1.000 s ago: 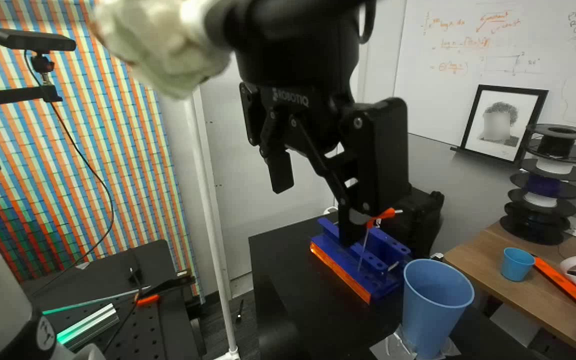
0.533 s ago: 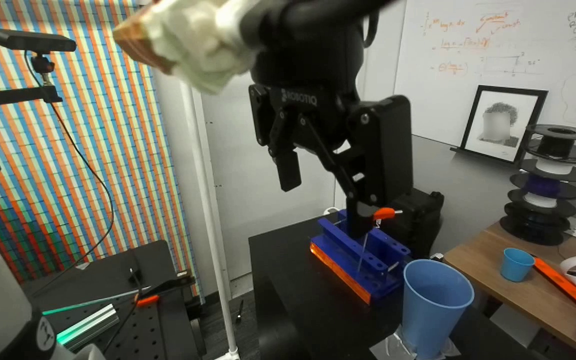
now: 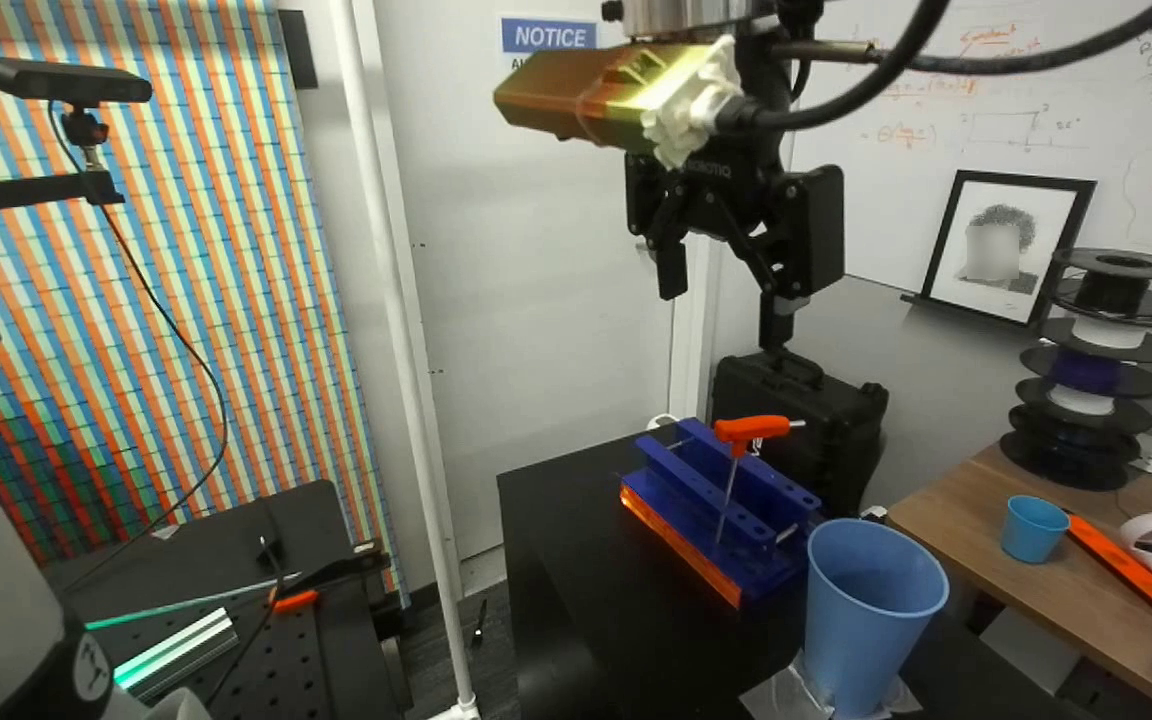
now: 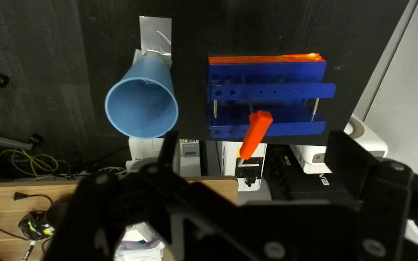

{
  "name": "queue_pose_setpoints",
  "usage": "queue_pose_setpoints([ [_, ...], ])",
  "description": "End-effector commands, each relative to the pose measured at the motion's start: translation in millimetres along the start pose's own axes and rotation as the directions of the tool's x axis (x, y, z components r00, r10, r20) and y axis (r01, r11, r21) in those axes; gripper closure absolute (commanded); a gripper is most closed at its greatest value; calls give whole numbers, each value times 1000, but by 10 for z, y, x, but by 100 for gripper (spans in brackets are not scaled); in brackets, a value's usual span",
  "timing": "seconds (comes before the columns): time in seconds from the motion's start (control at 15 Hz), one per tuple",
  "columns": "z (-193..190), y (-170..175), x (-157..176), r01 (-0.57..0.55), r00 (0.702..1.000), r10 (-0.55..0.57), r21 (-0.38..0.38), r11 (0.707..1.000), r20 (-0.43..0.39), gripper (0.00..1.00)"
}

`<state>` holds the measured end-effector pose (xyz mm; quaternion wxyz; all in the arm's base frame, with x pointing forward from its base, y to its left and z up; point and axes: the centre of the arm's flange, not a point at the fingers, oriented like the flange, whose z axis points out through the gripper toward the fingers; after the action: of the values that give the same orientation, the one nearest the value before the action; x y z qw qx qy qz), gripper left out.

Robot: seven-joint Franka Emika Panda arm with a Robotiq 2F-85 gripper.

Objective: Remove the screwdriver from the object and put it in the cup

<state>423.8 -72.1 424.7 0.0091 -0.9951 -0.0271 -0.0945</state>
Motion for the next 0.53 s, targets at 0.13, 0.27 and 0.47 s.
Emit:
queue_pose_setpoints([
  [0.13, 503, 6, 805, -66, 992, 61, 50, 997, 109, 0],
  [0.27, 770, -5, 920, -81, 985, 71, 60, 995, 155, 0],
  [0.47, 1115, -112, 1061, -80, 981, 70, 47, 996, 182, 0],
])
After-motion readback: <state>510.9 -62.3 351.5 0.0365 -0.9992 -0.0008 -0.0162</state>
